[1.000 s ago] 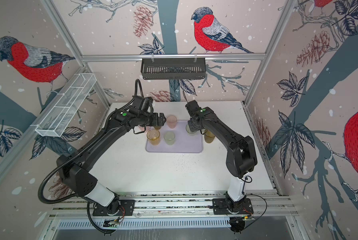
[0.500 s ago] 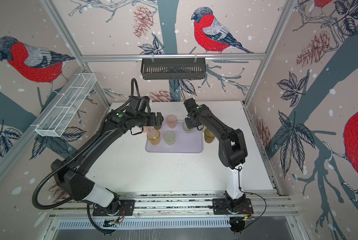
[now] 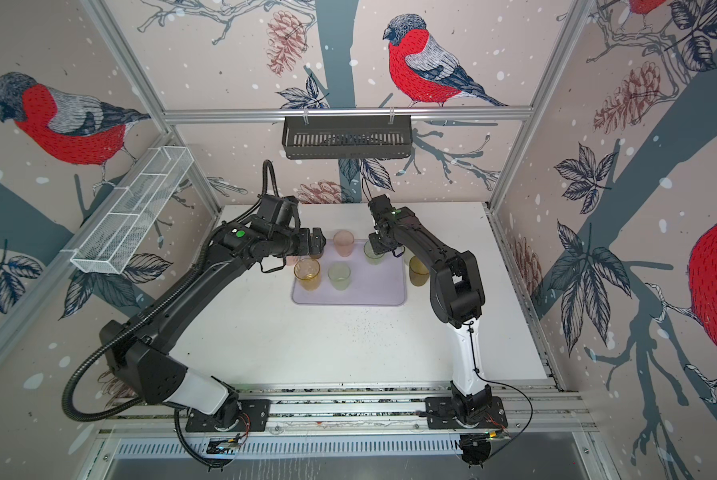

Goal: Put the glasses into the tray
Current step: 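Lower the clear green glass onto the tray beside the pink glass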

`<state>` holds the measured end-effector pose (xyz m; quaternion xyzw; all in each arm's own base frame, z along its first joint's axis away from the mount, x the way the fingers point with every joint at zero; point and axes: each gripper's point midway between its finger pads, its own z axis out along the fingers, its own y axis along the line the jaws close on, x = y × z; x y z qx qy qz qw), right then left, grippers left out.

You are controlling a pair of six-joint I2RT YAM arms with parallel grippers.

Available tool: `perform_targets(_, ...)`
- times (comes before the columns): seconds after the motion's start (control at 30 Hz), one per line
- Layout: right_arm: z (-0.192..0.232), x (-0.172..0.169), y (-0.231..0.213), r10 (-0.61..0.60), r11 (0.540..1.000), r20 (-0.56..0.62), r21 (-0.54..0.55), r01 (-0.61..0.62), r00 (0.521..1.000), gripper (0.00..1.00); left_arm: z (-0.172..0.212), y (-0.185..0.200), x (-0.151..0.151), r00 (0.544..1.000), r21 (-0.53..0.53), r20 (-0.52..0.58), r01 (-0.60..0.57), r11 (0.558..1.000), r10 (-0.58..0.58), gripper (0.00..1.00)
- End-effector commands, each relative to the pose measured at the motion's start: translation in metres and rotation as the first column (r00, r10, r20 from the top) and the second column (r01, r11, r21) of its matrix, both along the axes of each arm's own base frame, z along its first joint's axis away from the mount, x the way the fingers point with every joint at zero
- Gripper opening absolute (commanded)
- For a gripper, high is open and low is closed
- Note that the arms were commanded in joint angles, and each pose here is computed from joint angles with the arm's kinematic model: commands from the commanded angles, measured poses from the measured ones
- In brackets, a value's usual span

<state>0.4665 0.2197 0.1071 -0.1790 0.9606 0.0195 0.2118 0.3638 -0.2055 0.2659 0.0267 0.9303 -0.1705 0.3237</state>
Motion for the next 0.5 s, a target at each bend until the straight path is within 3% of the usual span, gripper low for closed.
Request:
perform_targets(0.0, 0.000, 0.008, 0.003, 0.004, 1.000, 0.010, 0.014, -0.004, 1.000, 0.02, 0.003, 0.002, 0.001, 1.000, -0.006, 0.005, -0.016, 1.000, 0.016, 0.99)
perform_targets(0.47, -0.008, 0.029, 0.016, 0.011, 0.999, 0.011, 0.039, -0.012, 1.000, 0.02, 0.002, 0.001, 0.003, 1.000, -0.014, 0.003, -0.023, 1.000, 0.023, 0.99)
